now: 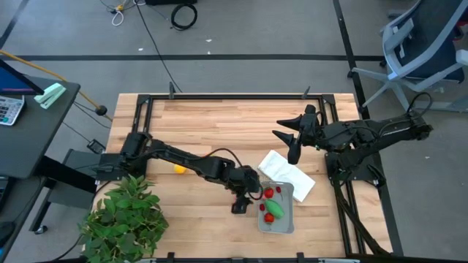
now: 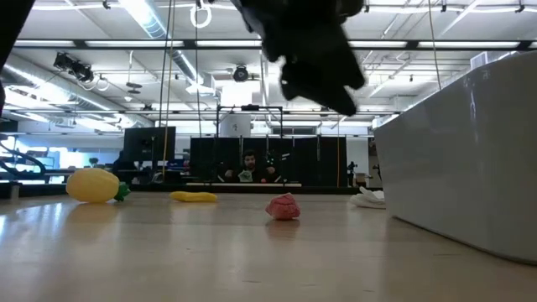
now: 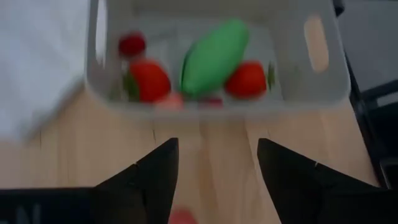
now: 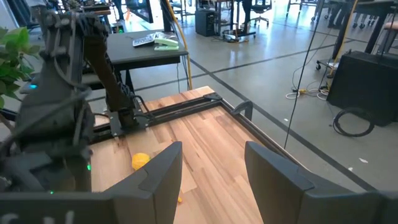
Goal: Pick and placing Produce into tupperware
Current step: Put the pink peach into the gray bin
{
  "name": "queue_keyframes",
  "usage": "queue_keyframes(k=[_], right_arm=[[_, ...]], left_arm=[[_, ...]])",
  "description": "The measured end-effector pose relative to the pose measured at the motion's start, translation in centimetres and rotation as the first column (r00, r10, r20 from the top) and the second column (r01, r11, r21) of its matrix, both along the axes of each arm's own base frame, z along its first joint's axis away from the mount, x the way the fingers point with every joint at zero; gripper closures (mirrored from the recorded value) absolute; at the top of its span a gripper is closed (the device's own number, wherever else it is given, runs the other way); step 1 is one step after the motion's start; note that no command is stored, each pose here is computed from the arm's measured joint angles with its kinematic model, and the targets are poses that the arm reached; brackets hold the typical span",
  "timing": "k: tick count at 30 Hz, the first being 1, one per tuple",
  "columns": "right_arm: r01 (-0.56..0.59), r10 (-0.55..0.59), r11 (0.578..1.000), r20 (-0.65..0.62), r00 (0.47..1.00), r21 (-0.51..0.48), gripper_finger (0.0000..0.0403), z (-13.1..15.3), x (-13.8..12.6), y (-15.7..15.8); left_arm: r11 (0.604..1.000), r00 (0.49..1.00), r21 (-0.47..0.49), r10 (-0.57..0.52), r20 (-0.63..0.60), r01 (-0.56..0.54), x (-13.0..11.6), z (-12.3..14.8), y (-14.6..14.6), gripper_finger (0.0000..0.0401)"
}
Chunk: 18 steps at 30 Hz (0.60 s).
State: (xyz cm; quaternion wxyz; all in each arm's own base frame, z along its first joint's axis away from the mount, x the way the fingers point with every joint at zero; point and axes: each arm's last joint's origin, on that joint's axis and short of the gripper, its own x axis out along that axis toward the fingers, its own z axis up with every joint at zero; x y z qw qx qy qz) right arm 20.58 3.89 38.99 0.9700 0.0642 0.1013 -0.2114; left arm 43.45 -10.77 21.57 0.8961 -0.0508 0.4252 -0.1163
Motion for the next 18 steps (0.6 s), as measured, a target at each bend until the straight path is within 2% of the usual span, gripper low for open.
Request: queue_keyframes(k=[6, 11, 15, 18], right_arm=[[0.0, 0.0, 1.0, 0.0, 1.0, 0.0, 0.022, 0.0, 0.0, 0.0], [0.0, 0.0, 1.0, 0.0, 1.0, 0.001, 0.022, 0.0, 0.0, 0.0], [0.0, 0.0, 1.0, 0.0, 1.0, 0.001, 0.022, 0.0, 0.0, 0.0], [0.0, 0.0, 1.0, 0.0, 1.0, 0.001, 0.022, 0.0, 0.0, 0.0]], left_arm=[[0.999, 0.982, 0.007, 0.049, -0.182, -0.048, -1.8, -0.5, -0.2, 0.0189], [0.995, 0.955, 0.06, 0.096, -0.282, -0.083, -3.1, -3.7, 0.1, 0.0192], [0.991, 0.958, 0.053, 0.136, -0.251, -0.127, -3.5, -5.9, 0.8, 0.0187], [0.99, 0.969, 0.035, 0.142, -0.204, -0.138, -3.3, -6.5, 1.2, 0.0188]])
